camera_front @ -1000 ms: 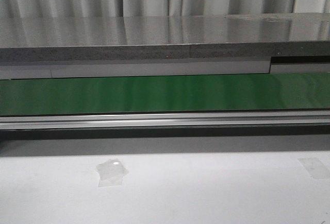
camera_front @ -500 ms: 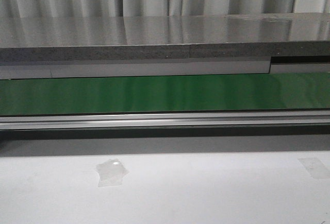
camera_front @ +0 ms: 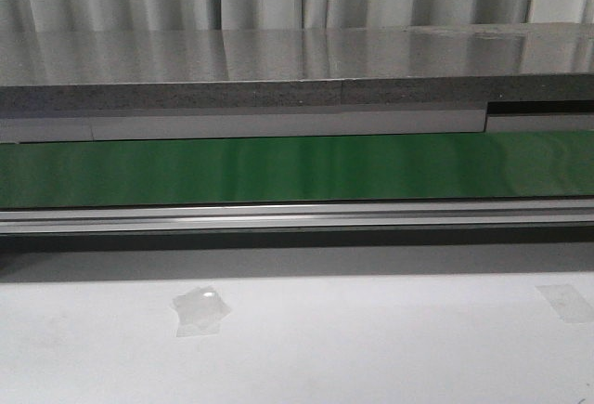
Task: Move button from left to right
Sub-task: 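Open the left gripper and descend around the yellow button's black body, then close the left gripper on the button and lift it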
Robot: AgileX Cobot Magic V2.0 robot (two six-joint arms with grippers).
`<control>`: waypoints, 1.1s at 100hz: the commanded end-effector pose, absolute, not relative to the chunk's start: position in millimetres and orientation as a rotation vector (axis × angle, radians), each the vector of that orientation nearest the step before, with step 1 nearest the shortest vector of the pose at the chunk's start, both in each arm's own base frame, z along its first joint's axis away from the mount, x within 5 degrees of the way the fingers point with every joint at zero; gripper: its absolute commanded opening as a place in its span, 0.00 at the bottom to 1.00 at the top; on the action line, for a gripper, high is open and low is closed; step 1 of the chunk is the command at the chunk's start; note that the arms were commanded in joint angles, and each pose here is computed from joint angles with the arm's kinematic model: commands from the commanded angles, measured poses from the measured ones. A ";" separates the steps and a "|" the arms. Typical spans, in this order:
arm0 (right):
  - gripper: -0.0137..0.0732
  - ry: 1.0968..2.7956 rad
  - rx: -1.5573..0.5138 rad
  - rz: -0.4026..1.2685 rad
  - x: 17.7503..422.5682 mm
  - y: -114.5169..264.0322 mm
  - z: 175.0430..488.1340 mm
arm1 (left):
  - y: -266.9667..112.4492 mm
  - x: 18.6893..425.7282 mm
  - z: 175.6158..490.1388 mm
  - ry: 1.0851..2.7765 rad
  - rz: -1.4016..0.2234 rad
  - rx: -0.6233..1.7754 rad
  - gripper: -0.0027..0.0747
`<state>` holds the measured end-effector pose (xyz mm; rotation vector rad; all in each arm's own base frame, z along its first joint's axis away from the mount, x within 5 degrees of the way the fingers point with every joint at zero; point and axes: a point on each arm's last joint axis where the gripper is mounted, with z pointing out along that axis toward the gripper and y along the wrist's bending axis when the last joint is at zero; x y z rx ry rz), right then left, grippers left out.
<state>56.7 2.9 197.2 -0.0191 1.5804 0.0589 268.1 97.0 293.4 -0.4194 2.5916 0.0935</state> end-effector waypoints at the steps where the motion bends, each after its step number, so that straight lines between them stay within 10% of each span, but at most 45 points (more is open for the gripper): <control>1: 0.08 1.459 -0.024 0.053 54.0 2.7 211.3 | 103.3 281.8 302.7 2.499 0.098 -0.428 0.90; 110: 0.08 1.459 -0.024 0.053 54.0 2.7 211.3 | 146.0 389.8 227.8 2.675 0.069 -0.455 0.90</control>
